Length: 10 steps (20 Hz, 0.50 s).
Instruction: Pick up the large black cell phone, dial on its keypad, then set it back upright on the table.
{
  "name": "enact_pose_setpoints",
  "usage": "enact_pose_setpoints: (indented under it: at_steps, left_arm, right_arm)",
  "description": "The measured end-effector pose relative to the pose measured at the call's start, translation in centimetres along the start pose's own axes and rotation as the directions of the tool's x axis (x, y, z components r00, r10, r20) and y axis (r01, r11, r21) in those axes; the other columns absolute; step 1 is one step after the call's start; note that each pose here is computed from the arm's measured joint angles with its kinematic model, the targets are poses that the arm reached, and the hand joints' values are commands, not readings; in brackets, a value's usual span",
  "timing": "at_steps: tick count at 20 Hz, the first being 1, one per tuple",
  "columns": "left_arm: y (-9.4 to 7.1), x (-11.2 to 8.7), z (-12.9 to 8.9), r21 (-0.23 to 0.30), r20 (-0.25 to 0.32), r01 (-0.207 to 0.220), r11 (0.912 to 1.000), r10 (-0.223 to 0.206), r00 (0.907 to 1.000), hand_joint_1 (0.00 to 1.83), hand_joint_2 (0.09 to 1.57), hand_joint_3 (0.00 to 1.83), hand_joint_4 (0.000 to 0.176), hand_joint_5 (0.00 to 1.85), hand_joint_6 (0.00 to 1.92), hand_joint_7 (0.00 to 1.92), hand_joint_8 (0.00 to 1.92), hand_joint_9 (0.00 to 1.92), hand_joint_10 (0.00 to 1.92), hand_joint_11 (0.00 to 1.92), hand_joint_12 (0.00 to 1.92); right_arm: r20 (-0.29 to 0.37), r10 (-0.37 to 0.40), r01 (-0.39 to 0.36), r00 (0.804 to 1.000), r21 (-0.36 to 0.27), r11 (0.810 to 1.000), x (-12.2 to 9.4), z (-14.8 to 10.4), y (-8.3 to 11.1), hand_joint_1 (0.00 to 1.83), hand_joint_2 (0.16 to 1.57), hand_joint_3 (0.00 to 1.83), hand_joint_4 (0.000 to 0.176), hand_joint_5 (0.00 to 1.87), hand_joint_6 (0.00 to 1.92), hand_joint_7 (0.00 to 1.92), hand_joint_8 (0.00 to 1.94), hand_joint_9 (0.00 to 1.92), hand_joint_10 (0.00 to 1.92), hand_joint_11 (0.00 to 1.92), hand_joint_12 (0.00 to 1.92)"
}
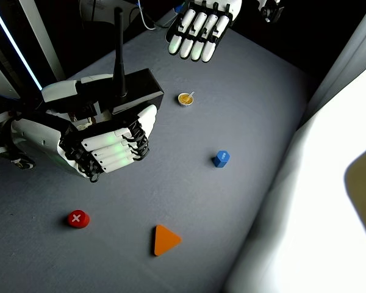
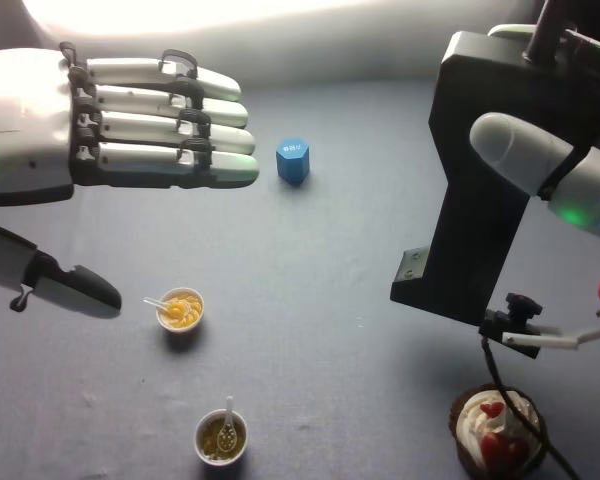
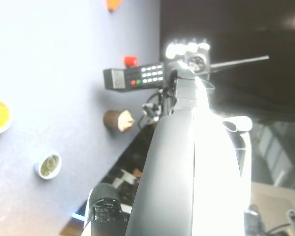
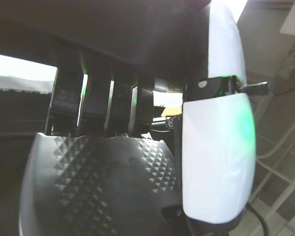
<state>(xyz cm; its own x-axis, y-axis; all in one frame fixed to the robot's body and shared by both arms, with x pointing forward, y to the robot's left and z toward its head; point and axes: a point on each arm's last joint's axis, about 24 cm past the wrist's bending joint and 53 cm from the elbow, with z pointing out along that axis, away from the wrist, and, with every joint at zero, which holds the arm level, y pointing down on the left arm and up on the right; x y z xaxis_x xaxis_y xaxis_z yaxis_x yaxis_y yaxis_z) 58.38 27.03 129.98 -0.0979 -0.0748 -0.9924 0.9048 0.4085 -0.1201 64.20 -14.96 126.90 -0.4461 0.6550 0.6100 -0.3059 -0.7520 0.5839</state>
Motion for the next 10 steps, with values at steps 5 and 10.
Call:
enact_pose_setpoints:
  at_steps: [5, 10]
  left_arm:
    - [-0.7, -0.8, -0.2, 0.039, 0.022, 0.025, 0.9989, -0.026, 0.9994, 0.37, 1.1, 0.0, 0.0, 0.13, 0.0, 0.19, 0.0, 0.16, 0.0, 0.0, 0.35]
    - [-2.7, -2.2, -0.7, 0.137, 0.047, 0.194, 0.9715, -0.202, 0.9783, 0.4, 1.11, 0.0, 0.0, 0.14, 0.0, 0.19, 0.0, 0.16, 0.0, 0.0, 0.4]
  right_arm:
    - [-0.07, 0.0, -0.003, 0.998, -0.031, 1.0, 0.7, 0.6, 1.8, 1.38, 1.1, 0.0, 0.0, 0.99, 0.8, 0.93, 1.04, 1.01, 1.17, 1.01, 1.02]
    - [-0.14, -0.024, 0.014, 0.99, -0.072, 0.997, 1.3, 1.1, 3.1, 1.38, 1.12, 0.0, 0.0, 0.95, 0.88, 0.89, 1.08, 0.99, 1.2, 0.99, 1.04]
